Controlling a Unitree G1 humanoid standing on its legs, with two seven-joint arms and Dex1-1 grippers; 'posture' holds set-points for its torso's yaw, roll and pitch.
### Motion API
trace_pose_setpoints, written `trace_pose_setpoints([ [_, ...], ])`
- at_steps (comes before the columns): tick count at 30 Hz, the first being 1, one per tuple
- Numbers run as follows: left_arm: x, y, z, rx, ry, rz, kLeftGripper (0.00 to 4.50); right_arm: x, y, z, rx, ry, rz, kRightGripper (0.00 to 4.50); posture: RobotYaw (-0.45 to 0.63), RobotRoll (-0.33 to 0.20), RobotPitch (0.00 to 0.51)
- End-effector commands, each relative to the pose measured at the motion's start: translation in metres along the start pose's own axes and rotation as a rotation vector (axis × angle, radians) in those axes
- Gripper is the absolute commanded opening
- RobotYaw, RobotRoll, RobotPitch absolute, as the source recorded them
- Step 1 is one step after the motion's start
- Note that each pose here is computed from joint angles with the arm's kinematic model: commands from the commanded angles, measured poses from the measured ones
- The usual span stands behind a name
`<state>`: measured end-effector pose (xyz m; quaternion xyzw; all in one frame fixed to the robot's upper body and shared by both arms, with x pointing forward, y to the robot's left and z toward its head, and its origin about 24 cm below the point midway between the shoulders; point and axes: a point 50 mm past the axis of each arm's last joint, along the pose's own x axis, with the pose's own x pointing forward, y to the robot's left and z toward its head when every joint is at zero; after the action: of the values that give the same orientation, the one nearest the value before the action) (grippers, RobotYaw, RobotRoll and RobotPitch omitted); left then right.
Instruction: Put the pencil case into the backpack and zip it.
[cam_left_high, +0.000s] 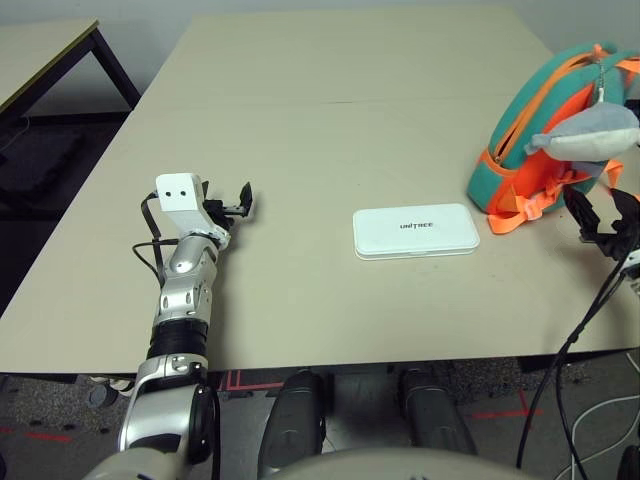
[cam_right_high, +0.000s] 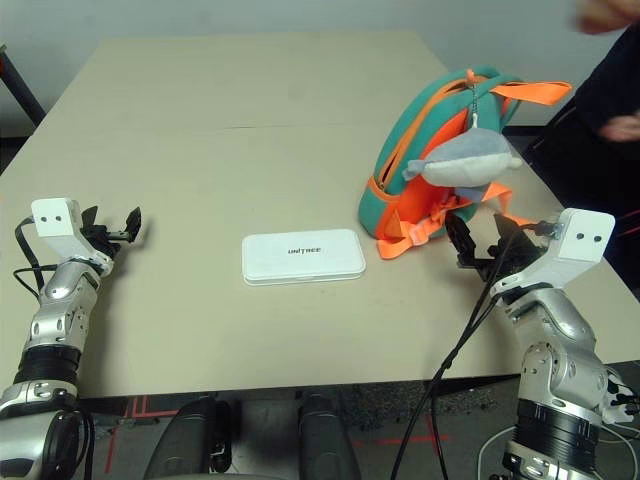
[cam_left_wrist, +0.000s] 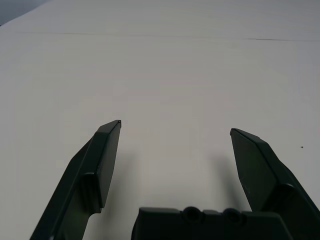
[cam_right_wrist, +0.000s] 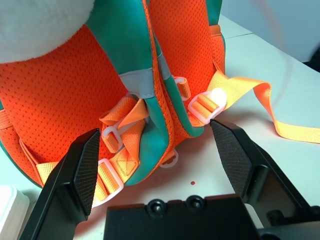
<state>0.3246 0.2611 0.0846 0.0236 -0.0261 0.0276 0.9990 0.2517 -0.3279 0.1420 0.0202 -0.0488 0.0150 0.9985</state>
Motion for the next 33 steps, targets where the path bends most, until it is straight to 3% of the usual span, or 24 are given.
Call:
trace_pose_setpoints([
  [1,0.001,-0.001,0.0,0.009,0.011,-0.012,4.48,-0.002,-0.002,-0.003,-0.002,0.009,-0.009,4.5,-0.03,0.0,0.154],
  [8,0.002,-0.012,-0.001,0.014,0.017,-0.07,4.48,-0.01,0.004,0.01,-0.008,0.0,0.022,4.5,-0.06,0.0,0.178],
  [13,0.005,-0.01,0.03,0.027,-0.051,-0.174,4.48,-0.032,0.023,0.031,0.263,0.174,0.278,4.5,-0.03,0.0,0.163],
  [15,0.006,-0.011,0.04,-0.085,-0.006,-0.267,4.48,-0.043,0.033,0.037,0.333,0.281,0.404,4.5,0.0,0.0,0.145],
  [19,-0.005,-0.027,0.051,-0.357,0.24,-0.573,4.48,-0.04,0.044,0.039,0.398,0.417,0.509,4.5,0.02,0.0,0.131],
  [23,-0.014,-0.046,0.065,-0.544,0.399,-0.793,4.5,-0.019,0.053,0.025,0.407,0.513,0.505,3.7,0.03,0.0,0.126],
  [29,-0.013,-0.07,0.064,-0.666,0.586,-0.929,4.5,0.009,0.068,0.01,0.38,0.539,0.477,1.82,0.04,0.0,0.112],
  [33,-0.013,-0.086,0.048,-0.727,0.745,-0.963,4.5,0.019,0.081,-0.003,0.32,0.579,0.466,0.51,0.05,0.0,0.108],
])
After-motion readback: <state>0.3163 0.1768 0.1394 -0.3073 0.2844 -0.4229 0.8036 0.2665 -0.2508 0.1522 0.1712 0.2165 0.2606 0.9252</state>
